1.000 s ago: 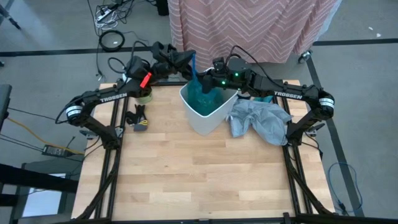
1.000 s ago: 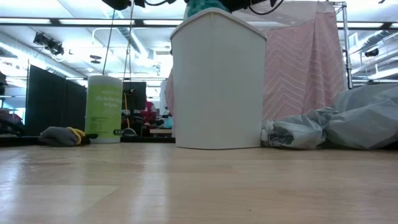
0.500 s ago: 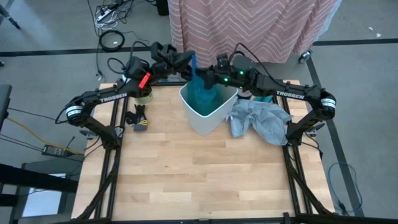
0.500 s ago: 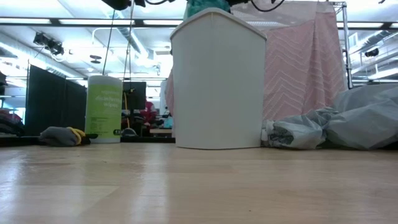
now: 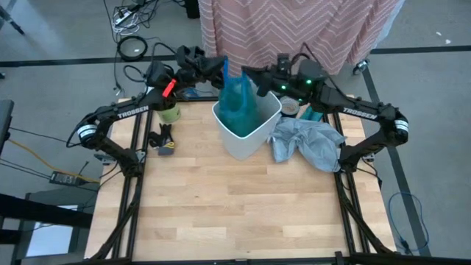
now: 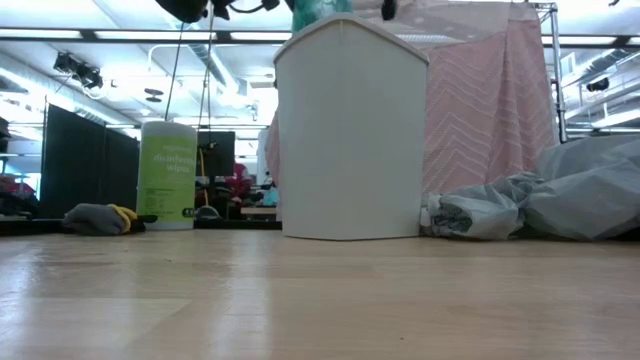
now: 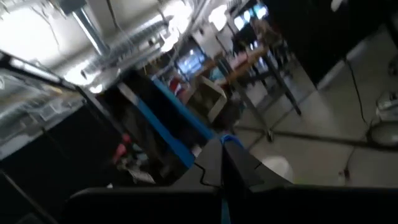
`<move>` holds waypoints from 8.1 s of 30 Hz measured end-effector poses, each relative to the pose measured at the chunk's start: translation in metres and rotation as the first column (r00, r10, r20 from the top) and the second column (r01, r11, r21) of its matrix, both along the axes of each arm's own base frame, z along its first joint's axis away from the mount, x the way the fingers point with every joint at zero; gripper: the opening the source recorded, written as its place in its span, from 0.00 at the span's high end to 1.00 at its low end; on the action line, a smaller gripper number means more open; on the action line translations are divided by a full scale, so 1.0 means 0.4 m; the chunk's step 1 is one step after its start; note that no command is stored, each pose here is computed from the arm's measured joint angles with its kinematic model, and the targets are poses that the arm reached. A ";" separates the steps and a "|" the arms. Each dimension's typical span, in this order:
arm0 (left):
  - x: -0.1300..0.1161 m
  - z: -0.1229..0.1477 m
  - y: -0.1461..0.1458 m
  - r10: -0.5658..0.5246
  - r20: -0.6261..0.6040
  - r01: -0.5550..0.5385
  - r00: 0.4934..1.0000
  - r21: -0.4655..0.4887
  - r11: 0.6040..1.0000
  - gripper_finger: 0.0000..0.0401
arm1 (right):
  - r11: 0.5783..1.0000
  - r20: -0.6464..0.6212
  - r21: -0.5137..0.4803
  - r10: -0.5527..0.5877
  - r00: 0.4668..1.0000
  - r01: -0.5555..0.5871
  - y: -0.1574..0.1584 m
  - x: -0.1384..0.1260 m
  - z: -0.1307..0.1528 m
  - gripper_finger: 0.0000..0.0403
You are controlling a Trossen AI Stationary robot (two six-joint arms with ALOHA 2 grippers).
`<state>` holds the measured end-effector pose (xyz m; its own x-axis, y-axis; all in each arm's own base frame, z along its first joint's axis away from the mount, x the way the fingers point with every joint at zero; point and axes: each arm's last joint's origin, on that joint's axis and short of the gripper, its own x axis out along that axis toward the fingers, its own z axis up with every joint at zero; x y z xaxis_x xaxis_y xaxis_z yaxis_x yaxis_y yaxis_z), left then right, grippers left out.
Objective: Place trash/remove bag and relplace
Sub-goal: Close the trash bag, then remove the trash bag from the trash bin
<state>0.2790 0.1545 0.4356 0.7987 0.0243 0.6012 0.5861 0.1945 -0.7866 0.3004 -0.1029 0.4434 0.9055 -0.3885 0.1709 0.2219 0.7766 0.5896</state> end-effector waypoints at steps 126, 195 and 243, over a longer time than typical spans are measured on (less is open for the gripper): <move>-0.006 0.186 -0.053 0.093 0.149 -0.099 0.984 0.029 0.995 0.99 | 0.932 0.347 -0.362 0.151 0.926 -0.016 0.047 -0.109 0.288 1.00; -0.260 0.551 -0.138 0.039 0.235 -0.153 0.971 0.487 0.860 0.99 | 0.725 0.268 -0.440 0.669 0.693 -0.529 0.091 0.231 0.278 0.81; -0.475 0.241 -0.077 0.629 -0.776 0.058 0.047 0.631 0.774 0.99 | 0.736 0.326 -0.603 0.579 0.747 -0.307 0.084 0.084 0.386 0.55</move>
